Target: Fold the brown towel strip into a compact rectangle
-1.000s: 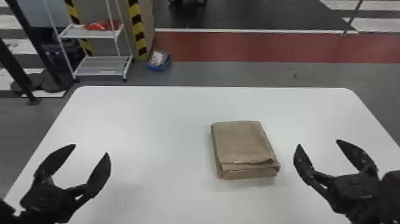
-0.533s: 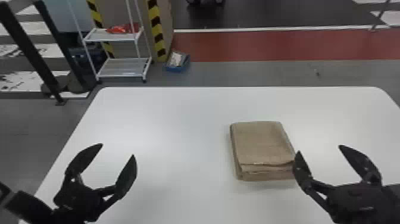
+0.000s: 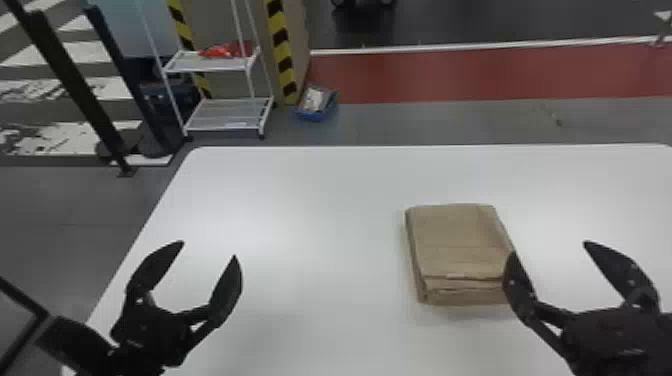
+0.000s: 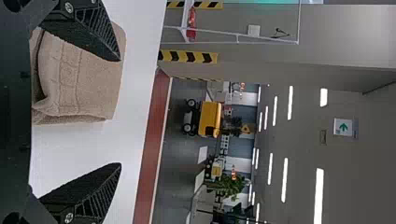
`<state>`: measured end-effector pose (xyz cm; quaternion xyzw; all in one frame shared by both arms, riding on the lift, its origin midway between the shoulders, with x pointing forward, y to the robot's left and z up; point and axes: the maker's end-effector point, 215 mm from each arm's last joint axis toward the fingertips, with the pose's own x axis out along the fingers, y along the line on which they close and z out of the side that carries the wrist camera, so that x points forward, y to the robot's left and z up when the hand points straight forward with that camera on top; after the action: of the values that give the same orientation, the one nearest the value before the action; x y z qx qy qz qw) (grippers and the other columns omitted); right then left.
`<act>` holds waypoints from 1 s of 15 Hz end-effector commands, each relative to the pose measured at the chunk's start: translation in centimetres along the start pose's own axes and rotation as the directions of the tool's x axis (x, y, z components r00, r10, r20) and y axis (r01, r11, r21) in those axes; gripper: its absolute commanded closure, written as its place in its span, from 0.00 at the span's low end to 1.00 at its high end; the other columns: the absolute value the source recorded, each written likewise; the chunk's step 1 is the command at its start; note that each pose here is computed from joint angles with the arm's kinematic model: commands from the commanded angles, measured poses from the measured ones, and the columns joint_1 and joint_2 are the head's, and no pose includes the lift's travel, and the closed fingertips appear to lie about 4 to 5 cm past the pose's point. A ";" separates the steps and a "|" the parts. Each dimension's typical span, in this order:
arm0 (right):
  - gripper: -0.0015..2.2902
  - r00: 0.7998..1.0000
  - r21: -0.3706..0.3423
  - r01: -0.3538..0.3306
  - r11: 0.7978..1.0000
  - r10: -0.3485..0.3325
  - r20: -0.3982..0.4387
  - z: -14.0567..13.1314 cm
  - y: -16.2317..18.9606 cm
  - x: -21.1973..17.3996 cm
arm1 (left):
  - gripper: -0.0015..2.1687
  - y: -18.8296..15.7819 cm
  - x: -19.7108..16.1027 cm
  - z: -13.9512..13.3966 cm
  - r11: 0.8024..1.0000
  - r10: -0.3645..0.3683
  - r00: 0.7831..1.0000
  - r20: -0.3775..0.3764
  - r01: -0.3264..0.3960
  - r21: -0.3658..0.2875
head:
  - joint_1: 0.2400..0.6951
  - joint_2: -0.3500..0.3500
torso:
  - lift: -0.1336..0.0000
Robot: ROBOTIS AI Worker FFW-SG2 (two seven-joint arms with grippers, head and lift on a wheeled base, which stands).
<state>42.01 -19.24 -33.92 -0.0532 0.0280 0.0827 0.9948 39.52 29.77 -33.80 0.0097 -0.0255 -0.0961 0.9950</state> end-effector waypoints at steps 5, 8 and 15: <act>0.04 1.000 0.005 -0.005 1.000 0.005 0.000 -0.1 0.4 0.0 | 0.04 0.2 0.2 -2.7 0.994 0.108 0.988 -0.110 -0.108 0.003 | 1.00 0.73 | 0.10; 0.04 1.000 0.007 -0.008 1.000 0.008 0.007 0.1 0.5 0.0 | 0.04 0.3 0.2 -2.6 0.994 0.109 0.988 -0.108 -0.109 0.003 | 1.00 0.72 | 0.10; 0.04 1.000 0.008 -0.012 1.000 0.012 0.005 0.0 0.8 0.1 | 0.04 1.3 0.0 -2.6 0.988 0.157 0.981 -0.114 -0.157 0.005 | 1.00 0.75 | 0.10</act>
<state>41.95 -18.46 -33.96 -0.0492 0.0258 0.0895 0.9944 39.94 31.09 -36.19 0.0142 0.0297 -0.0183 0.9993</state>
